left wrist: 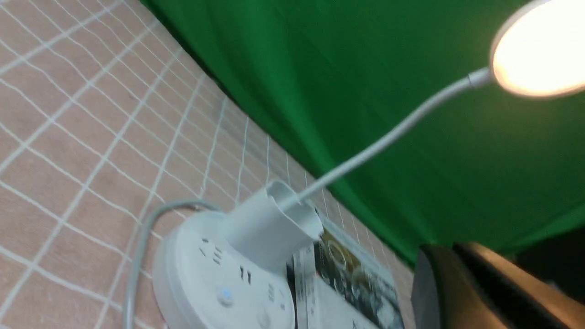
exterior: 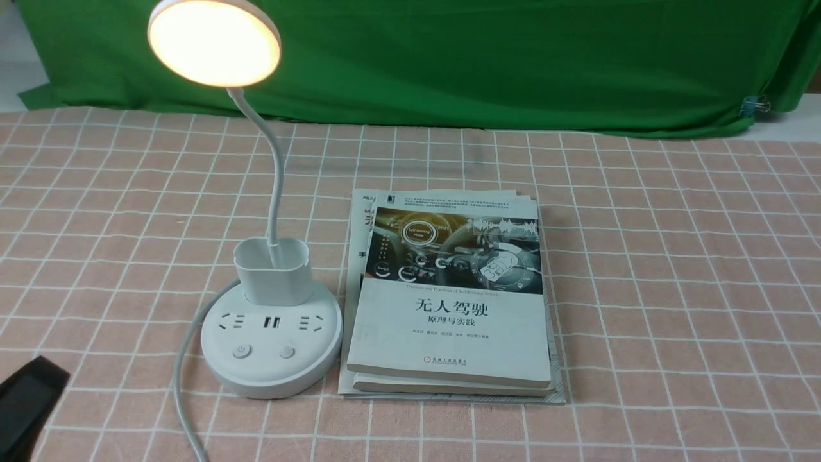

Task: Turn off the table lamp on the pink coffee tablecloth by hand.
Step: 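Press the power button on the round power strip under the lamp with the left gripper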

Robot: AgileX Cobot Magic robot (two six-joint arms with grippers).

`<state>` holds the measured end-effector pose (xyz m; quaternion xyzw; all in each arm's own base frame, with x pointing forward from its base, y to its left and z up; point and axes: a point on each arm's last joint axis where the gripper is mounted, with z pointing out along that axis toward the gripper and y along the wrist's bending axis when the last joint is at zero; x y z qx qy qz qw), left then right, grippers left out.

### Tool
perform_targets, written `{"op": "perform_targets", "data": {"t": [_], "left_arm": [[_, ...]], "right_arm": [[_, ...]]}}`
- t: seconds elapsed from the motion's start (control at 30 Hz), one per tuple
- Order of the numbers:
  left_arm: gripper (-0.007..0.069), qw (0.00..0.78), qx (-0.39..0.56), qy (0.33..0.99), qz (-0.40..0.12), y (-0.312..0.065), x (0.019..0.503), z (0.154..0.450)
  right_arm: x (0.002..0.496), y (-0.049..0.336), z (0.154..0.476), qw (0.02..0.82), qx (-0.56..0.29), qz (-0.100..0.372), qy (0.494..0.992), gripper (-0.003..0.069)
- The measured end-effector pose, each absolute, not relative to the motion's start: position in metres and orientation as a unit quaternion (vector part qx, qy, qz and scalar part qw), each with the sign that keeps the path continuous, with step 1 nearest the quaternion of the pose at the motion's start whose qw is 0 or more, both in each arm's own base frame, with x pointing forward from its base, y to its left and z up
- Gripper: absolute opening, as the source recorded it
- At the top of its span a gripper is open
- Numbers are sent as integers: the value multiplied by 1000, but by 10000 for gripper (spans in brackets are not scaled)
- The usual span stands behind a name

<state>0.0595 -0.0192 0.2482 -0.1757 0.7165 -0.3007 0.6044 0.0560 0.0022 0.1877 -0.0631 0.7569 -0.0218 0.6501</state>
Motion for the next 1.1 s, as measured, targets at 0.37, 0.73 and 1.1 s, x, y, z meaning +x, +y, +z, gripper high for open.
{"op": "perform_targets", "data": {"t": [0.37,0.73,1.1], "left_arm": [[6,257,33,955,-146,-31,160,280],[-8,129,168,974,-84,-105,251,251],[-8,101,191,975,-59,-132,299,225]], "right_arm": [[56,2,188,650,-63,-22,757,240],[56,2,188,650,-63,-22,757,240],[56,2,188,650,-63,-22,757,240]]}}
